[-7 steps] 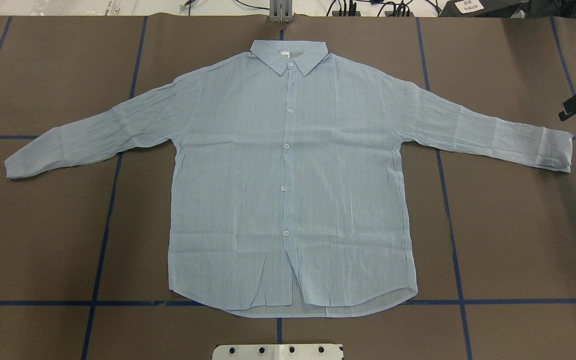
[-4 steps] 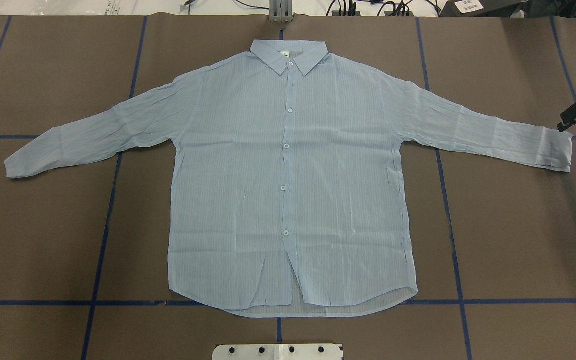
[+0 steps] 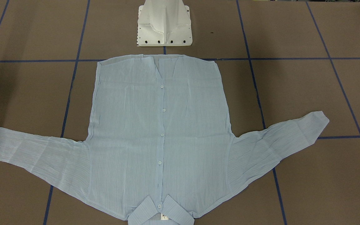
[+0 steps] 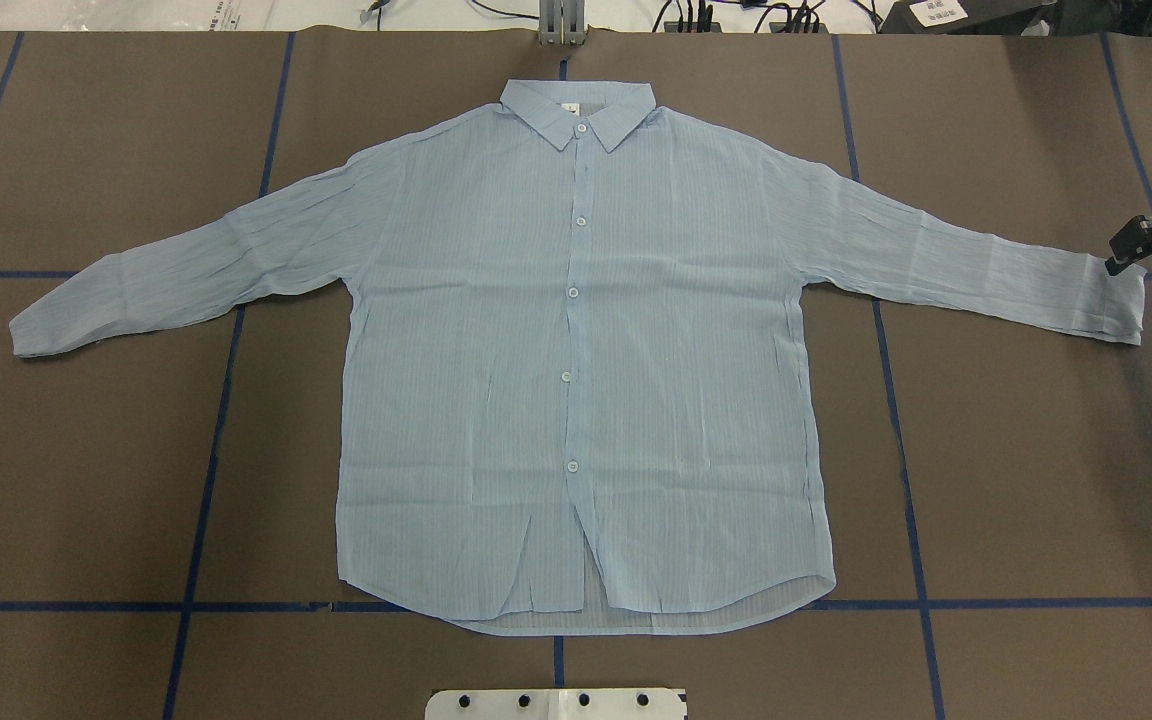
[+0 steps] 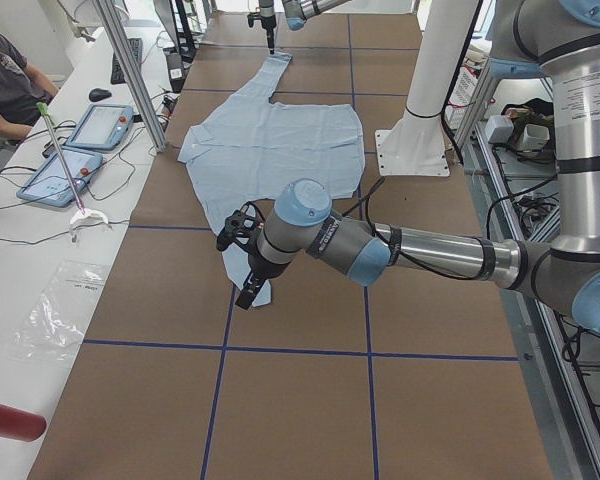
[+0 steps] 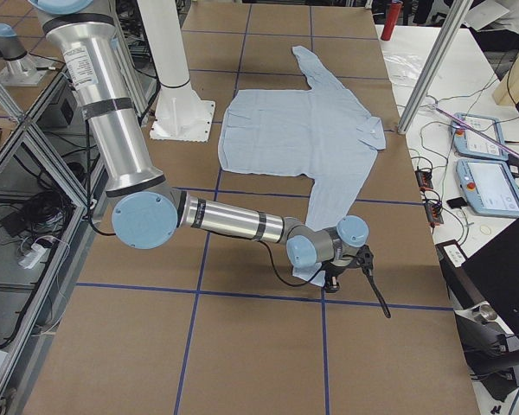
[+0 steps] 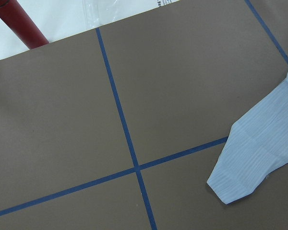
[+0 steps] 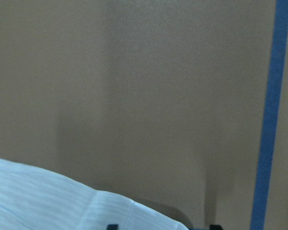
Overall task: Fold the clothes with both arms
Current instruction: 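Reach the right gripper down and grasp the cuff of the nearest sleeve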
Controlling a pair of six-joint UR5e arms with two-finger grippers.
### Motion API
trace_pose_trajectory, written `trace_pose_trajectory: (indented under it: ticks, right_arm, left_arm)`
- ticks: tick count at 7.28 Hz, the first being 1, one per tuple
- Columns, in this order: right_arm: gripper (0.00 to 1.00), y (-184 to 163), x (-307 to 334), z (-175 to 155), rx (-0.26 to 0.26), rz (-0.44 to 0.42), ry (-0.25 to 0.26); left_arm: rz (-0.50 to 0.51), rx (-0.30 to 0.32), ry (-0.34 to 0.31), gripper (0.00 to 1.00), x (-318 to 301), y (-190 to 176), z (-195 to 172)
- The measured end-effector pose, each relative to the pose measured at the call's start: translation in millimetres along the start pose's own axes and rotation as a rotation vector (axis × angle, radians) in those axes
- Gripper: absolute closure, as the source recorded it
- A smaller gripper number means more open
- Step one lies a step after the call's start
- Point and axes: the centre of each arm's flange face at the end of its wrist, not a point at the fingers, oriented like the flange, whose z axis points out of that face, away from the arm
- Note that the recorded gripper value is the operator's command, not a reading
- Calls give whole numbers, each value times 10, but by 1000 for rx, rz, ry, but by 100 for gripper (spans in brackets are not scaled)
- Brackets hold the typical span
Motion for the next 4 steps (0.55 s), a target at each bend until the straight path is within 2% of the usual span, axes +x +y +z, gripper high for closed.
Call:
trace_pose_trajectory:
  ticks: [1, 2, 3, 4]
  right_arm:
    - [58, 1, -9, 22, -4, -1, 1]
    - [91, 4, -10, 33, -6, -2, 1]
    - [100, 6, -9, 37, -6, -2, 1]
    - [100, 9, -11, 41, -7, -2, 0]
  left_arm:
    - [0, 0, 0, 0, -2, 0, 2]
    - [0, 0, 0, 0, -2, -5, 3]
    - [0, 1, 0, 0, 0, -10, 1]
    - [1, 2, 0, 0, 2, -13, -2]
